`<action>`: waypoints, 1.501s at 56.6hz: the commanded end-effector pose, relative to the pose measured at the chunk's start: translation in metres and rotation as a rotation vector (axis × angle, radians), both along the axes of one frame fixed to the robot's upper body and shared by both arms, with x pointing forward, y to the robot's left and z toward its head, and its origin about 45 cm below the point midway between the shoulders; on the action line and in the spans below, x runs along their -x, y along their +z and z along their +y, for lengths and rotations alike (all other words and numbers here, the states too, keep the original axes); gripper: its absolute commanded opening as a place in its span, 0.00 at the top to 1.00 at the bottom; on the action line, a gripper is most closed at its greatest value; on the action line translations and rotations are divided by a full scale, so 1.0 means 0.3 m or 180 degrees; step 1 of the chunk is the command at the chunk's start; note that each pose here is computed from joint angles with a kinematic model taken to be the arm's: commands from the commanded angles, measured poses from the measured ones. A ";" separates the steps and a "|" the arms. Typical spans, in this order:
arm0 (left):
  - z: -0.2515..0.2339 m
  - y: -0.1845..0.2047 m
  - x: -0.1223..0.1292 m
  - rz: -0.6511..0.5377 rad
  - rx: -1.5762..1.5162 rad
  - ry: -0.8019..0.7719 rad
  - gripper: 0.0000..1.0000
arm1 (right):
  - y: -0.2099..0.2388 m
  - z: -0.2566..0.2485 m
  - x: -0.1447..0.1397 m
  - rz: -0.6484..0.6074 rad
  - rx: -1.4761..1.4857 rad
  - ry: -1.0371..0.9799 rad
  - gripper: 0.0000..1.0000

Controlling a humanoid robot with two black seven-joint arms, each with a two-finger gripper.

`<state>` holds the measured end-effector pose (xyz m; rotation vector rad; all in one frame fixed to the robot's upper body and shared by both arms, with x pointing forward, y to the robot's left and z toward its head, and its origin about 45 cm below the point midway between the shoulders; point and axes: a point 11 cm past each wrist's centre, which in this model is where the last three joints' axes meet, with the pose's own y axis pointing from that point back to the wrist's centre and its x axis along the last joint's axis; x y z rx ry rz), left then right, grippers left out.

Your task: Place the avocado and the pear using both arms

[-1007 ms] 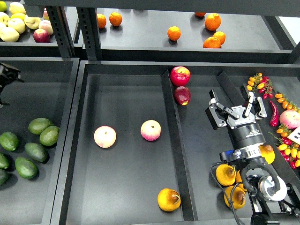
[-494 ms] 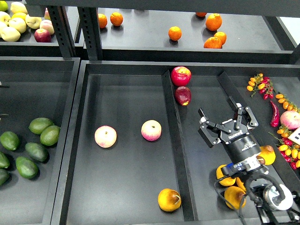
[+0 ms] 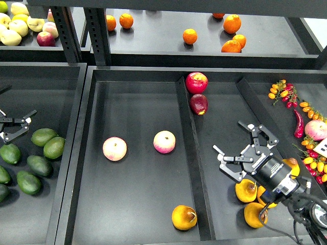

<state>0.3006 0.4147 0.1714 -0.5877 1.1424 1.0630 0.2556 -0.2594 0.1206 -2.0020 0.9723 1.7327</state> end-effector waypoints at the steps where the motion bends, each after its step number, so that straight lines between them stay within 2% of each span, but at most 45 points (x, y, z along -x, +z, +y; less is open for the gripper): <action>1: -0.035 -0.045 0.037 -0.0046 0.0336 0.0190 0.06 | -0.026 0.018 0.032 0.0096 0.0120 0.0208 0.00; 12: -0.154 -0.134 0.106 -0.0044 0.0913 0.0405 0.05 | -0.015 0.011 0.020 0.0074 0.0316 0.0423 0.00; 23: -0.228 -0.137 0.102 -0.0111 0.1122 0.0396 0.05 | -0.025 0.043 0.028 0.0105 0.0391 0.0626 0.00; 34: -0.306 -0.157 0.116 -0.0107 0.1297 0.0383 0.04 | -0.054 0.059 0.060 0.0216 0.0721 0.1101 0.00; 46: -0.315 -0.146 0.116 -0.0134 0.1272 0.0340 0.02 | -0.098 0.069 0.108 0.0208 0.1203 0.1672 0.00; 56: -0.334 -0.124 0.114 -0.0193 0.1278 0.0284 0.01 | -0.114 0.049 0.127 0.0245 0.1322 0.1759 0.00; 70: -0.414 -0.140 0.134 -0.0193 0.1536 0.0326 0.01 | -0.096 -0.027 0.092 0.0258 0.1537 0.1678 0.00; 85: -0.465 -0.155 0.179 -0.0137 0.1497 0.0251 0.01 | -0.150 -0.018 0.151 0.0432 0.1647 0.1946 0.00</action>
